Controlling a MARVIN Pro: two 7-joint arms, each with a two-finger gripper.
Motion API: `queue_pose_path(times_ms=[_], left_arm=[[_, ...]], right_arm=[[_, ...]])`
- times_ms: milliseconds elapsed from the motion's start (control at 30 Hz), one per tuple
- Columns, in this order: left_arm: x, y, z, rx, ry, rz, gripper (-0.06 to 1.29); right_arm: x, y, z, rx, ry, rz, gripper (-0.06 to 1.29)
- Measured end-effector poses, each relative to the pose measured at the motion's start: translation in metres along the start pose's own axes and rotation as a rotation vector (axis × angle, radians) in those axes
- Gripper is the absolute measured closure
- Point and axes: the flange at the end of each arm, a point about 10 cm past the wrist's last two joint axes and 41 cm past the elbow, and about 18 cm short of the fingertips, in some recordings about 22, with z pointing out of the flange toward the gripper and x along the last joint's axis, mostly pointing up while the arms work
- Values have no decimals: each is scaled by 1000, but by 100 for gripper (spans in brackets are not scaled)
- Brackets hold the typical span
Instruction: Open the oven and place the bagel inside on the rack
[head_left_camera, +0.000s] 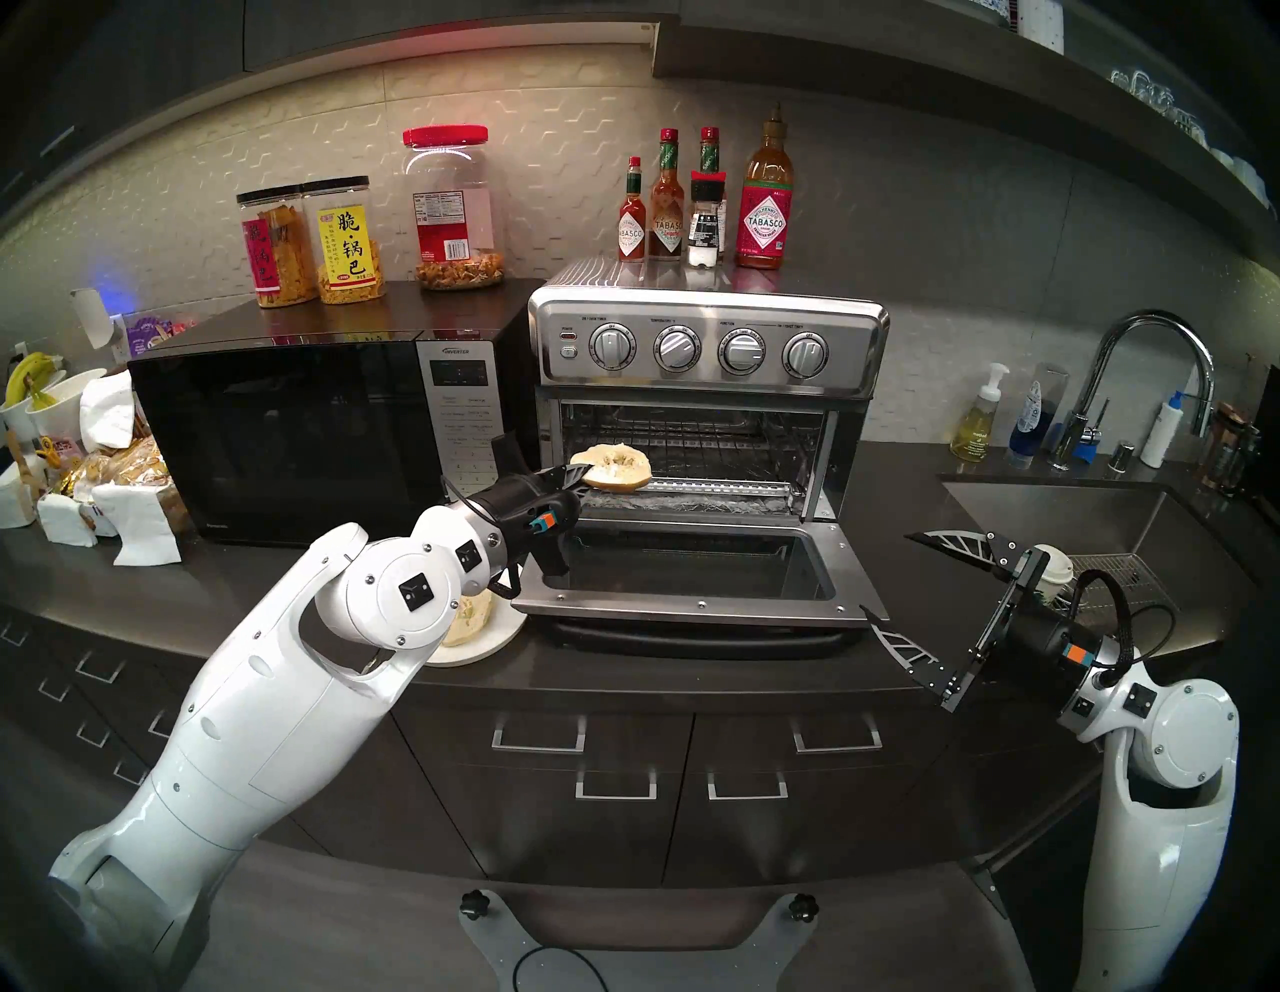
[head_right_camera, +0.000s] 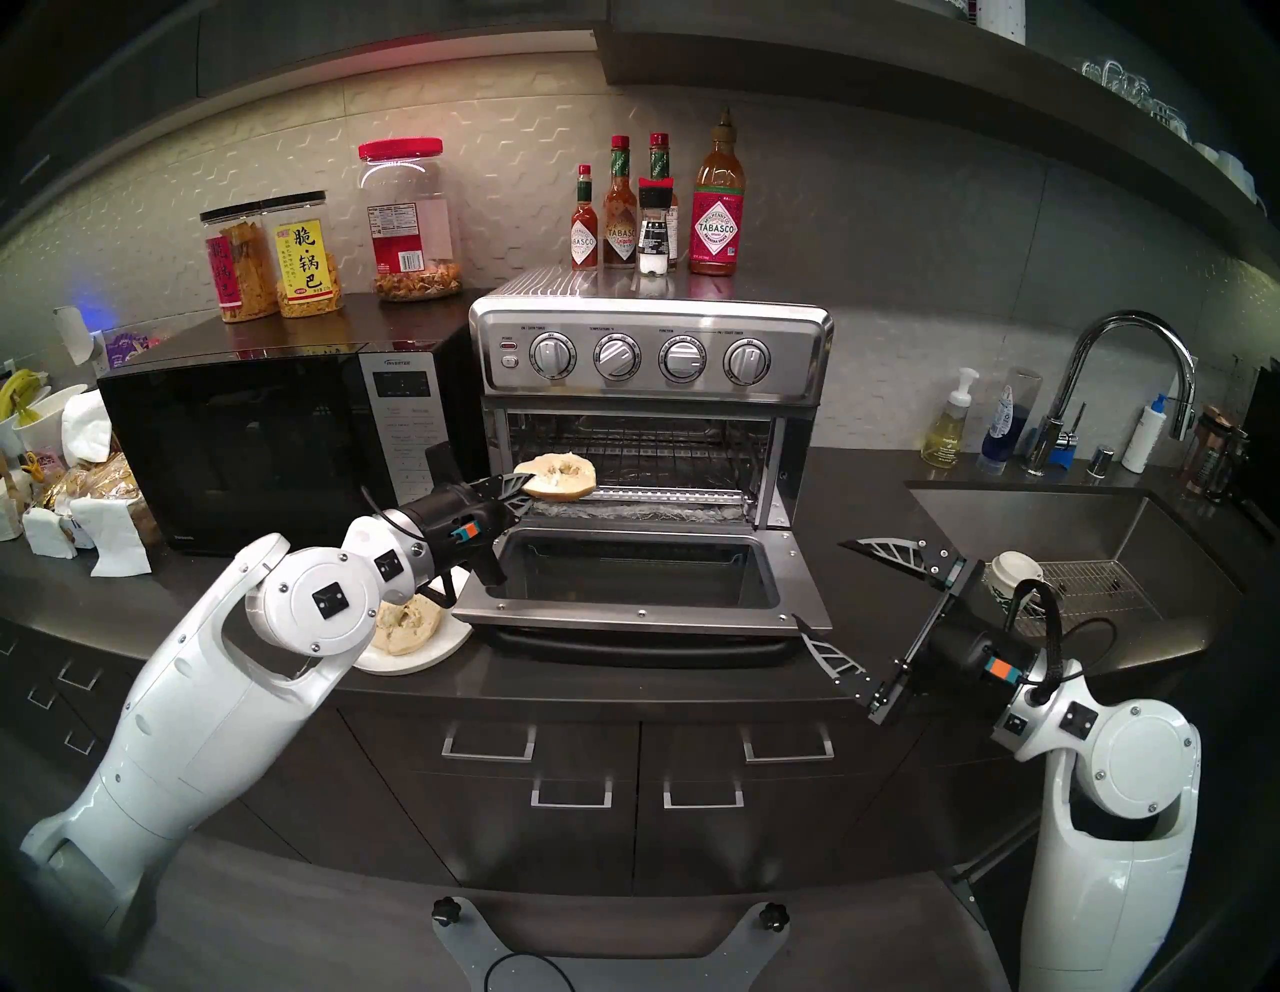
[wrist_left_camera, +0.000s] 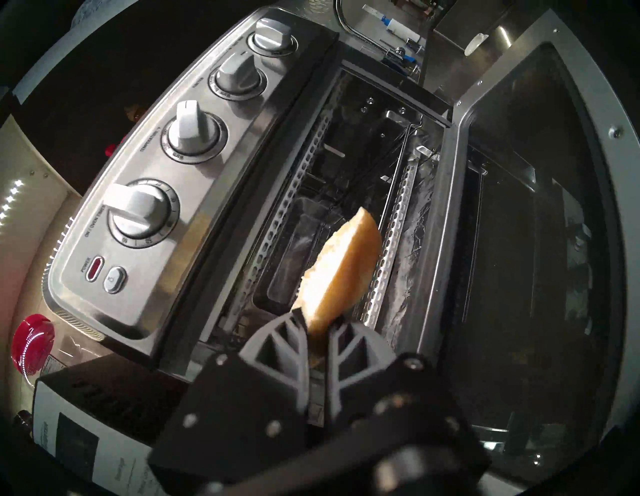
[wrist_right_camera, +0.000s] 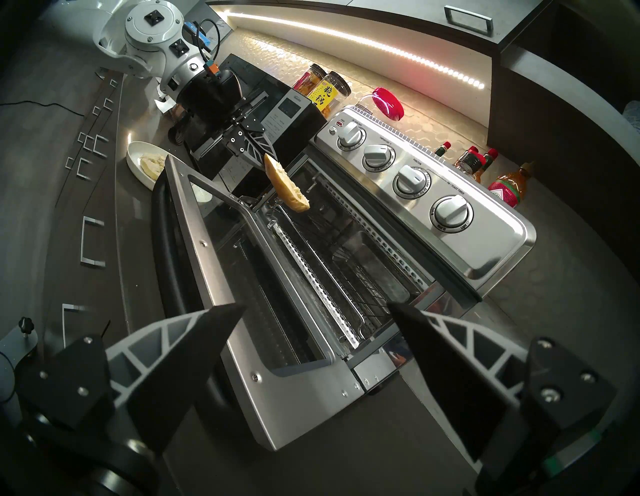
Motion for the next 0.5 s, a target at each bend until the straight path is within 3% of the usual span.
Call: queue_pose_path(times_ms=[133,500], left_arm=[[-5,8,8,-1,-12,-22,117],[-17,5,21,23,-22,-55,117]], right_arm=[[0,0,0,0,0,0,2],[0,0,0,0,0,0,2]])
